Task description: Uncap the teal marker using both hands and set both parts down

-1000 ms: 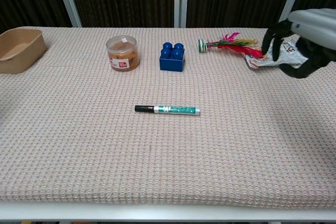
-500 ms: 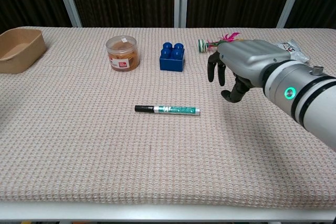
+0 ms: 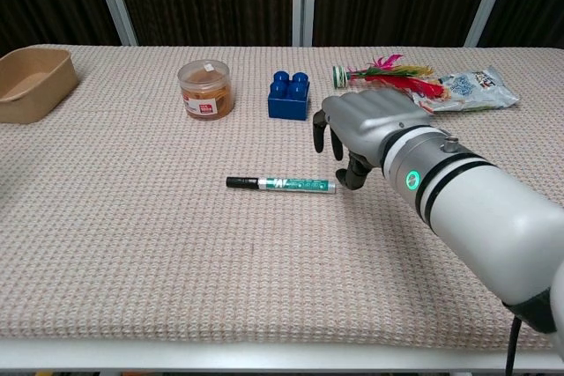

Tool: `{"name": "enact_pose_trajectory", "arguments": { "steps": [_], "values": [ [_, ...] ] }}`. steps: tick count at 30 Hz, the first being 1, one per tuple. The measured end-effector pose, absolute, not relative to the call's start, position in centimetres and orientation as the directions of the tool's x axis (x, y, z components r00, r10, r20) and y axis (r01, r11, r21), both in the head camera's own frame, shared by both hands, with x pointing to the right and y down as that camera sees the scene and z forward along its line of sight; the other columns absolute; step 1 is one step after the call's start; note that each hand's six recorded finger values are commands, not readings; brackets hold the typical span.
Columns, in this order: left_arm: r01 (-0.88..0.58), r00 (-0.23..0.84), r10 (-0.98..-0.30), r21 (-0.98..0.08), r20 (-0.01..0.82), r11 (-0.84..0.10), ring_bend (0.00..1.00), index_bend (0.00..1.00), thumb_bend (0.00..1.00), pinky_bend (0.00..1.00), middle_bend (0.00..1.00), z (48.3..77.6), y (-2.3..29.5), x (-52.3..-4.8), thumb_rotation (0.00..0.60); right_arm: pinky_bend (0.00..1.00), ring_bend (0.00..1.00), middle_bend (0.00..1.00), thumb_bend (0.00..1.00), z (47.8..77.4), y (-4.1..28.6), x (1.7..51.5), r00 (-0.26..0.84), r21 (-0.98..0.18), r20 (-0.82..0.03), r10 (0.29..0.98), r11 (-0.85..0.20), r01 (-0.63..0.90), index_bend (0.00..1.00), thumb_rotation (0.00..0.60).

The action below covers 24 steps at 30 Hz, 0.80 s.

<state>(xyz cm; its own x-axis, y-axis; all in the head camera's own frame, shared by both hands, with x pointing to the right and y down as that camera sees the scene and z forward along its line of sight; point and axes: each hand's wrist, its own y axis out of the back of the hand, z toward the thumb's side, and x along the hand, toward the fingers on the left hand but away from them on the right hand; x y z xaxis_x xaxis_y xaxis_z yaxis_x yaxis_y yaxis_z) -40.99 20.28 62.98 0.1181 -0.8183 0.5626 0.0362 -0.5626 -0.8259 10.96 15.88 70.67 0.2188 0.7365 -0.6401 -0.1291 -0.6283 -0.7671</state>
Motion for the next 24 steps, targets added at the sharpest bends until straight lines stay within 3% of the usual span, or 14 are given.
{"name": "enact_pose_trajectory", "arguments": {
  "steps": [24],
  "values": [
    [0.032,0.095,-0.810,-0.815,0.579,-0.579,0.12,0.20,0.00,0.24,0.22,63.6,21.0,-42.2,0.600,0.96,0.85,0.40,0.29,73.6,17.1,8.7,0.179,-0.779,-0.626,0.759,-0.601,-0.178,0.36,0.600]
  ]
}}
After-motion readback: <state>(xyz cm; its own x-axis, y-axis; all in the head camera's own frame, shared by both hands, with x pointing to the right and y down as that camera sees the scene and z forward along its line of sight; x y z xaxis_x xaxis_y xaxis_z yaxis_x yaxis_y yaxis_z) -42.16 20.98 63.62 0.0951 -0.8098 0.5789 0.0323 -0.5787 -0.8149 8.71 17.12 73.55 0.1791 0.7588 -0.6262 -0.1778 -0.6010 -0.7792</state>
